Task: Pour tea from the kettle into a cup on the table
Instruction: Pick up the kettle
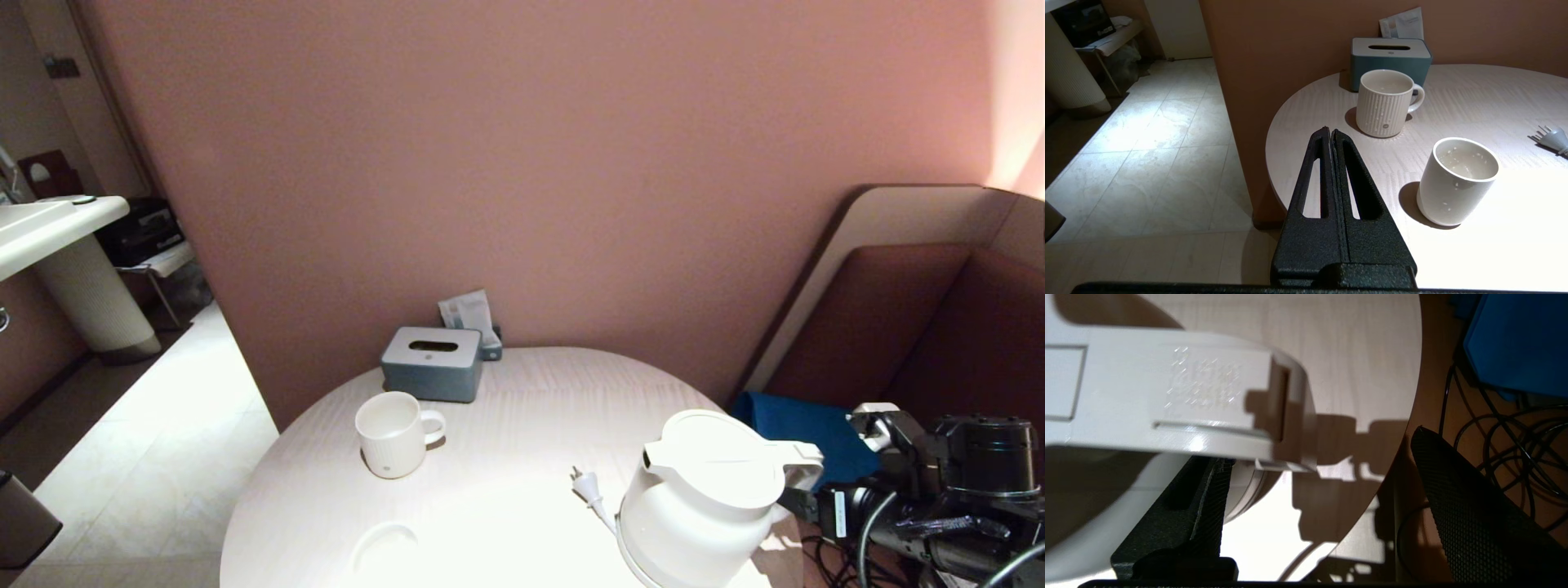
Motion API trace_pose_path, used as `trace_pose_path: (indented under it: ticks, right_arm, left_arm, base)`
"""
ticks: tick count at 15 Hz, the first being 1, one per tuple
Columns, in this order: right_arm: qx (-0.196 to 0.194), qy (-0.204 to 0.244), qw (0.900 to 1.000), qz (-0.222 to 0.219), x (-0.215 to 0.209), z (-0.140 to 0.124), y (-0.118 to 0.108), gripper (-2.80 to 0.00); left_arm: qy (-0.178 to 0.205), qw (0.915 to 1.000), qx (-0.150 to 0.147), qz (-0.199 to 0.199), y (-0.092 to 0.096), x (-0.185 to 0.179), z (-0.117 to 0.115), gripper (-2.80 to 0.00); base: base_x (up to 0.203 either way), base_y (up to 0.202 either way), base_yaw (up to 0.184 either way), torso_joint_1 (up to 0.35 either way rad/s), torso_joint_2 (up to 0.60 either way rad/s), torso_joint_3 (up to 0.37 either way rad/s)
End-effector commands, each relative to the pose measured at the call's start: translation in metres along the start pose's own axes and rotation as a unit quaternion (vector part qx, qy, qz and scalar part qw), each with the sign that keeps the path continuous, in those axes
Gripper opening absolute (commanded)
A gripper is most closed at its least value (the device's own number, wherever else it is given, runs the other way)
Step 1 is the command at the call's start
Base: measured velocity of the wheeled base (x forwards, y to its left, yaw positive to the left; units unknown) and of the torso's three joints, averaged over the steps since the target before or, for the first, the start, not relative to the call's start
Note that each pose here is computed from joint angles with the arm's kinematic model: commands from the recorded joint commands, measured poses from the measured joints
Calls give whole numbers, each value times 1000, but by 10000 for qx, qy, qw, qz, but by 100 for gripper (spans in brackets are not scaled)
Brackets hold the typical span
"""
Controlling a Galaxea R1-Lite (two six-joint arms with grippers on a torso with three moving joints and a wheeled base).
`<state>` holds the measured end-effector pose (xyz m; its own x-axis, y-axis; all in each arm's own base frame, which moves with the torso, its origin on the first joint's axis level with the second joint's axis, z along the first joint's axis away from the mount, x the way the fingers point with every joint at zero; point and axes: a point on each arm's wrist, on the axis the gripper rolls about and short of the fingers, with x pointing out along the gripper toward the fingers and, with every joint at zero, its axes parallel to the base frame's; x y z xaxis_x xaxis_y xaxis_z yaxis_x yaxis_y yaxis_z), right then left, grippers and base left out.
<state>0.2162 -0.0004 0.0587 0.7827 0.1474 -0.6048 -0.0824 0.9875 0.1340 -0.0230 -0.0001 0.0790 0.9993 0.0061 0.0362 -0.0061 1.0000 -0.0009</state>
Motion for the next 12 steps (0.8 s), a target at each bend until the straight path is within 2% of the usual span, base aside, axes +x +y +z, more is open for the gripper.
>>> trace_pose_path:
  ticks: [1, 6, 12]
  right_arm:
    - [82, 54, 10000, -19, 11, -5, -2, 0]
    - [131, -448, 9989, -65, 24, -9, -5, 0]
    - [217, -872, 9960, -13, 14, -11, -3, 0]
  left_arm:
    - [4, 10000, -3, 2, 0, 0, 0, -280]
    - [4, 10000, -3, 0, 0, 0, 0, -280]
    - [4, 10000, -3, 0, 0, 0, 0, -280]
  base:
    - [0, 0, 0, 0, 0, 0]
    - [0, 0, 0, 0, 0, 0]
    - [0, 0, 0, 0, 0, 0]
